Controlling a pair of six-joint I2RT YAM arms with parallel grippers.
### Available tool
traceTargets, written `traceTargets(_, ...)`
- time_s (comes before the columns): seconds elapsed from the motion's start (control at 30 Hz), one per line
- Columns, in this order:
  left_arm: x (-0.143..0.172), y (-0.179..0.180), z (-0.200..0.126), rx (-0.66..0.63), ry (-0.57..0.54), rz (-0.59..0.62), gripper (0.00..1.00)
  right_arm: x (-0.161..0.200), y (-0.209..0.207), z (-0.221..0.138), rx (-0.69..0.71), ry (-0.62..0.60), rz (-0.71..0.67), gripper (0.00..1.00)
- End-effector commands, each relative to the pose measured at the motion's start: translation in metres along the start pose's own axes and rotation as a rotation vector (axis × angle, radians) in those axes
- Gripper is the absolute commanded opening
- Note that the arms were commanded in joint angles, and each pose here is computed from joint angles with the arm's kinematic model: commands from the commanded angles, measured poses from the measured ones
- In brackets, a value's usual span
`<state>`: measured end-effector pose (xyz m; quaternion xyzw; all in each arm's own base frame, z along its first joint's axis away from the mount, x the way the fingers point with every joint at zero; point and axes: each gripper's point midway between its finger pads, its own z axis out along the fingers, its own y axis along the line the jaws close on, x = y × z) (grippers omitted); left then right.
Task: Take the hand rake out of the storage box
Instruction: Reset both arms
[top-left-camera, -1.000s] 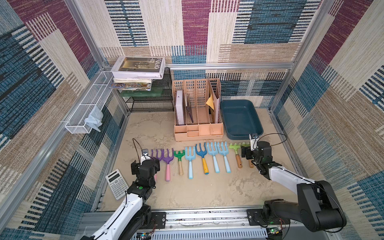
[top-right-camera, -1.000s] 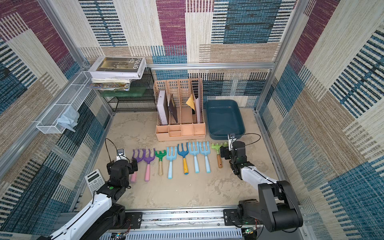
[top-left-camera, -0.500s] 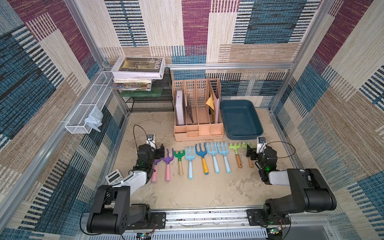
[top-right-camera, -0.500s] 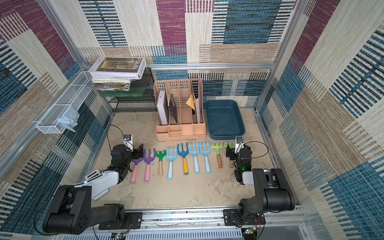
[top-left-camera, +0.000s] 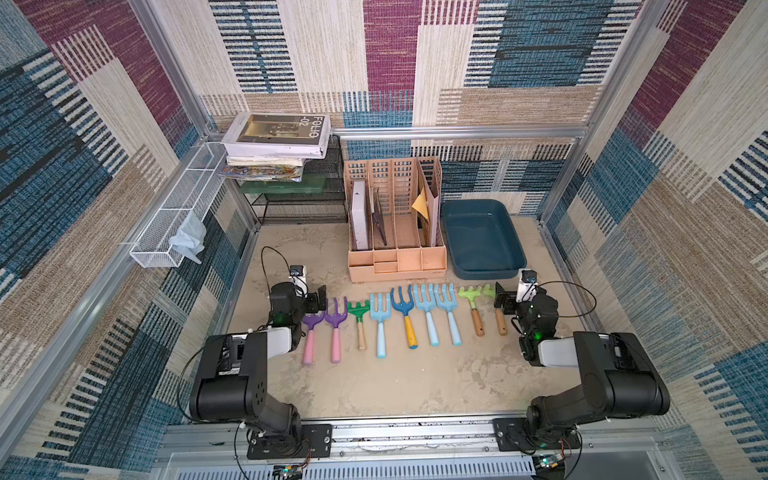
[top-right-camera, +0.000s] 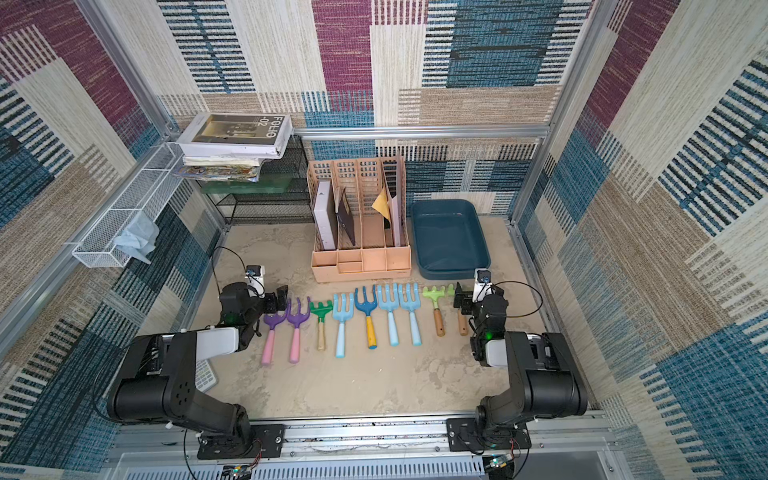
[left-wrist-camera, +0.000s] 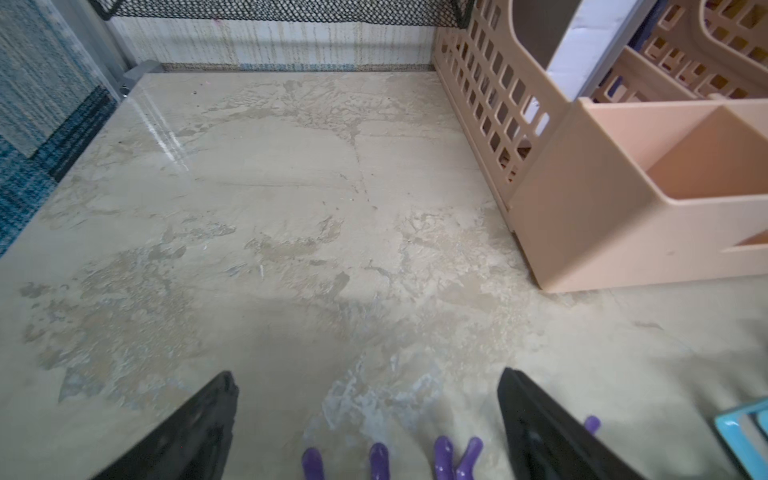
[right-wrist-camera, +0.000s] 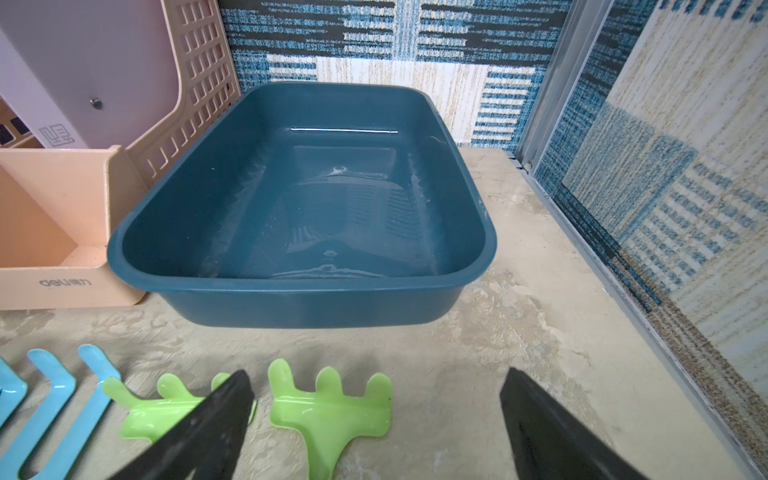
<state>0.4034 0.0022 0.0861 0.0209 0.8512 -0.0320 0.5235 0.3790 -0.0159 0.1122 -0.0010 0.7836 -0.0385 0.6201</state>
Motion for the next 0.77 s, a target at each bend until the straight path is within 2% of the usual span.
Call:
traceTargets(0.0,-0.0019,-0.0026,-0.0009,0.017,-0.009,-0.009,1.00,-0.0071,0.0000,0.0003,0.001,-0.026,0.005,0.96)
traceTargets(0.73,-0.0018,-0.0029,-0.0012,0.018,-0.008,-0.008,1.00,-0.0074,0.0009,0.0008,0.004,-0.024,0.000,0.96)
